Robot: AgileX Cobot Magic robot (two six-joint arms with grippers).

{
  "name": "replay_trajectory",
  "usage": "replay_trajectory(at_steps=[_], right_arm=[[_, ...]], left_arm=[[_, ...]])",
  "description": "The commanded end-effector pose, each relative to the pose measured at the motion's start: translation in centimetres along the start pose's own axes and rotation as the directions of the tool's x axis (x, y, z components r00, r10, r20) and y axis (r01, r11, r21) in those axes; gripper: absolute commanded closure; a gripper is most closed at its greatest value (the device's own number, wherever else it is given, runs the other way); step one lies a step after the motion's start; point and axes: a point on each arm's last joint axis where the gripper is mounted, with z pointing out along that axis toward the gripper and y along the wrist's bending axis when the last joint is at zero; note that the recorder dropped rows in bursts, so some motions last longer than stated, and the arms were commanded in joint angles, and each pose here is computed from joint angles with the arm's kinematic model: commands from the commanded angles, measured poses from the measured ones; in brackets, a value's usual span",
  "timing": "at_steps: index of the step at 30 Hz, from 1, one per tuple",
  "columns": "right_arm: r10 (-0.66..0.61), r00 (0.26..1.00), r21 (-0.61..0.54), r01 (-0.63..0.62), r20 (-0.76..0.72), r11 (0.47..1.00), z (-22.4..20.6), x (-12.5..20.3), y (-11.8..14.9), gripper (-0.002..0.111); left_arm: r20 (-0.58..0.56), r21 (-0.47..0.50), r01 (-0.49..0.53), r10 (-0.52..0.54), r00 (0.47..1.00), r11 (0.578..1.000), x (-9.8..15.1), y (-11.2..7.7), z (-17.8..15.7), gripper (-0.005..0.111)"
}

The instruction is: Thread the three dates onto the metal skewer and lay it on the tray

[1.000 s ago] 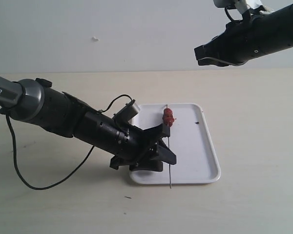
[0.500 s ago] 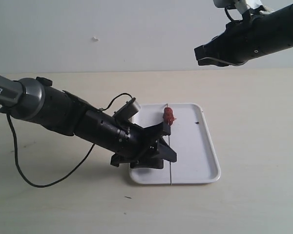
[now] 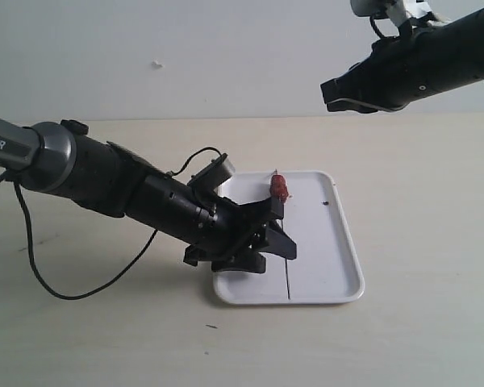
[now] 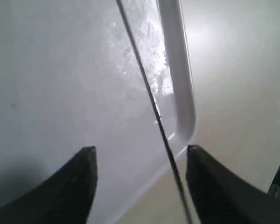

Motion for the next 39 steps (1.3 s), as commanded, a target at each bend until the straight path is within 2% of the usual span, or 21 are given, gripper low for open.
replay_trajectory(at_steps=[1, 6, 9, 10, 13, 17, 19, 22, 24, 25, 27, 30, 34, 39], right_arm=[[-0.029, 0.999, -0.021, 0.028, -0.035, 0.999, 0.0, 0.4, 0.1, 0.108], [-0.071, 0.995, -0.035, 0.068, -0.073, 0.997, 0.0, 0.8, 0.2, 0.108], [-0.070, 0.995, -0.034, 0.067, -0.074, 0.997, 0.0, 0.8, 0.2, 0.108], [-0.067, 0.995, -0.035, 0.065, -0.072, 0.997, 0.0, 0.8, 0.2, 0.108], [-0.065, 0.995, -0.036, 0.062, -0.070, 0.997, 0.0, 0.7, 0.2, 0.108], [-0.065, 0.995, -0.036, 0.062, -0.070, 0.997, 0.0, 0.7, 0.2, 0.108], [-0.064, 0.995, -0.050, 0.061, -0.078, 0.997, 0.0, 0.8, 0.4, 0.108], [-0.065, 0.993, -0.074, 0.058, -0.094, 0.996, 0.0, 1.0, 0.6, 0.108], [-0.064, 0.992, -0.095, 0.054, -0.108, 0.994, -0.1, 1.1, 0.8, 0.108], [-0.061, 0.991, -0.112, 0.048, -0.116, 0.993, -0.1, 1.2, 0.9, 0.108], [-0.062, 0.989, -0.144, 0.042, -0.135, 0.989, -0.1, 1.4, 1.2, 0.108], [-0.035, 0.990, -0.176, 0.011, -0.137, 0.984, -0.2, 1.4, 1.5, 0.108], [0.082, 0.985, -0.167, -0.107, -0.150, 0.980, -0.2, 1.3, 1.6, 0.108], [0.111, 0.983, -0.154, -0.134, -0.147, 0.979, -0.2, 1.3, 1.5, 0.108]], left_arm=[[0.000, 0.011, -0.009, 0.009, 1.000, 1.000, -0.2, -0.3, -0.4, 0.034], [-0.028, 0.029, -0.019, 0.020, 0.999, 0.999, -0.4, 0.2, -1.1, 0.034], [-0.050, 0.079, -0.019, 0.023, 0.999, 0.997, -0.6, 0.4, -1.8, 0.037], [-0.046, 0.106, -0.053, 0.059, 0.997, 0.993, -0.8, 0.2, -2.3, 0.040], [-0.028, 0.172, -0.159, 0.166, 0.986, 0.972, -1.3, -0.3, -4.1, 0.062], [0.025, 0.248, -0.269, 0.272, 0.962, 0.931, -1.7, -1.5, -7.2, 0.106], [0.077, 0.242, -0.317, 0.308, 0.948, 0.917, -1.7, -2.0, -8.5, 0.107], [0.233, 0.149, -0.389, 0.350, 0.907, 0.909, -1.4, -2.9, -10.6, 0.107], [0.334, 0.043, -0.396, 0.360, 0.871, 0.917, -0.4, -2.7, -11.6, 0.107], [0.363, -0.047, -0.416, 0.403, 0.840, 0.908, 0.4, -2.4, -12.2, 0.107], [0.359, -0.204, -0.458, 0.501, 0.788, 0.865, 1.7, -2.1, -13.6, 0.107], [0.359, -0.342, -0.461, 0.568, 0.741, 0.819, 4.2, -2.2, -16.2, 0.107], [0.396, -0.497, -0.427, 0.636, 0.663, 0.755, 7.3, -2.9, -20.1, 0.107], [0.504, -0.656, -0.271, 0.676, 0.538, 0.705, 11.6, -3.6, -25.6, 0.107]])
